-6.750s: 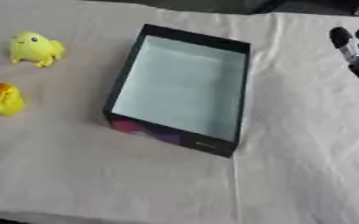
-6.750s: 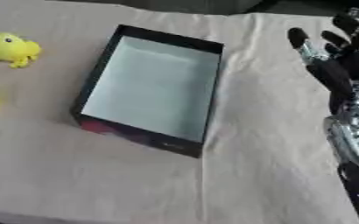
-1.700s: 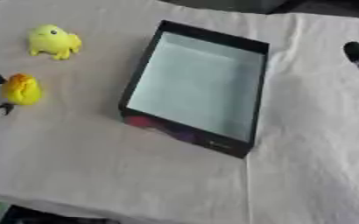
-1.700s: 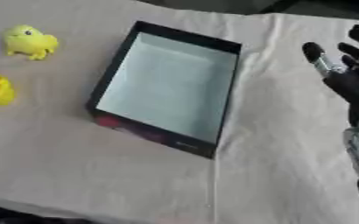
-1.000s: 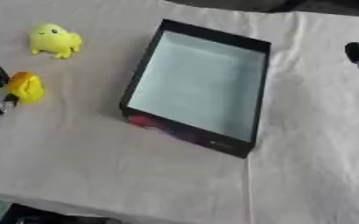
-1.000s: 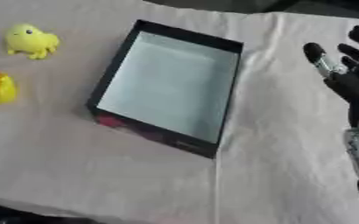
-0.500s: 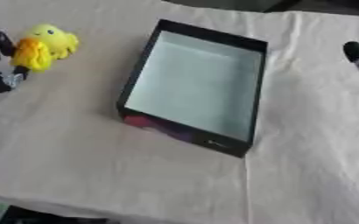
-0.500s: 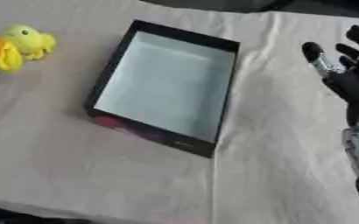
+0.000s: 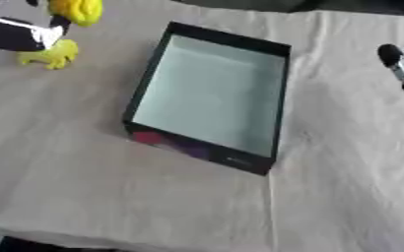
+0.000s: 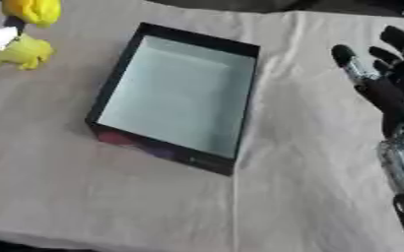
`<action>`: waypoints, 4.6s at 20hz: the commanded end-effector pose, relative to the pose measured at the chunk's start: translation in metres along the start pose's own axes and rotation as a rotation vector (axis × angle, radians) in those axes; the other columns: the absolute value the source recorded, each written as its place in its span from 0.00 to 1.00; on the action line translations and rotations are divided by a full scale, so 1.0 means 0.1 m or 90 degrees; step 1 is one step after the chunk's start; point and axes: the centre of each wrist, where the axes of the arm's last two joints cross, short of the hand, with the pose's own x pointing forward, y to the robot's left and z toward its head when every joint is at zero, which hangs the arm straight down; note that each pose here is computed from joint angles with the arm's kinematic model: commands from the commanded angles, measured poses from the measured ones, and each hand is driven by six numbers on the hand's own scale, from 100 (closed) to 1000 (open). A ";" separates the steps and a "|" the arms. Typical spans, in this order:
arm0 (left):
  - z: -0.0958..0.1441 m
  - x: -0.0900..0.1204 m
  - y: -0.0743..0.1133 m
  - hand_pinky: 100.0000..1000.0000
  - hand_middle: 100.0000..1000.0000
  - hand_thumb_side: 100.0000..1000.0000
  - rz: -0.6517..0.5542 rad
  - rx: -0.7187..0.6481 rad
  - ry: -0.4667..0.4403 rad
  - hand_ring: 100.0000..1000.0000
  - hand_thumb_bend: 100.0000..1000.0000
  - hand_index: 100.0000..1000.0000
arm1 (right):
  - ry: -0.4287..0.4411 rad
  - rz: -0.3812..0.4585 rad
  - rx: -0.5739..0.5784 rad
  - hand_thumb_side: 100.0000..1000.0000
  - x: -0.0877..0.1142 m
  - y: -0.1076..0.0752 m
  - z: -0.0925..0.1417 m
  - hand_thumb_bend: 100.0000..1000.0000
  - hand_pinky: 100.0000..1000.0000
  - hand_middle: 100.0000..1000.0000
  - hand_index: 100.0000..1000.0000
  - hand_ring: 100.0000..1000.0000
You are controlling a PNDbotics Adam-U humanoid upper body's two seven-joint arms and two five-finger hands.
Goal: Pick up objects on the table and place them in the box.
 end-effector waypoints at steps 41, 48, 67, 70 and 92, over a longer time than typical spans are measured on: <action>0.15 -0.34 0.01 0.77 0.70 0.08 0.043 0.095 0.152 0.64 0.58 0.81 | -0.008 0.004 -0.037 0.20 0.01 -0.12 -0.02 0.70 0.91 0.83 0.82 0.82; 0.50 -1.19 0.08 0.79 0.73 0.07 -0.022 0.025 0.348 0.68 0.63 0.85 | -0.007 0.005 -0.035 0.20 0.01 -0.12 -0.02 0.71 0.92 0.83 0.82 0.82; 0.30 -1.92 -0.14 0.78 0.72 0.06 0.066 -0.041 0.451 0.68 0.69 0.84 | -0.018 -0.017 0.003 0.18 0.09 0.02 -0.07 0.71 0.92 0.83 0.82 0.82; 0.21 -1.89 -0.17 0.79 0.72 0.04 0.055 -0.052 0.438 0.68 0.69 0.84 | -0.021 -0.021 0.010 0.18 0.11 0.05 -0.09 0.71 0.92 0.83 0.82 0.82; -0.11 -1.39 0.21 0.71 0.58 0.00 -0.053 0.012 0.304 0.58 0.17 0.45 | -0.012 -0.017 0.015 0.18 0.07 0.03 -0.08 0.70 0.92 0.83 0.82 0.82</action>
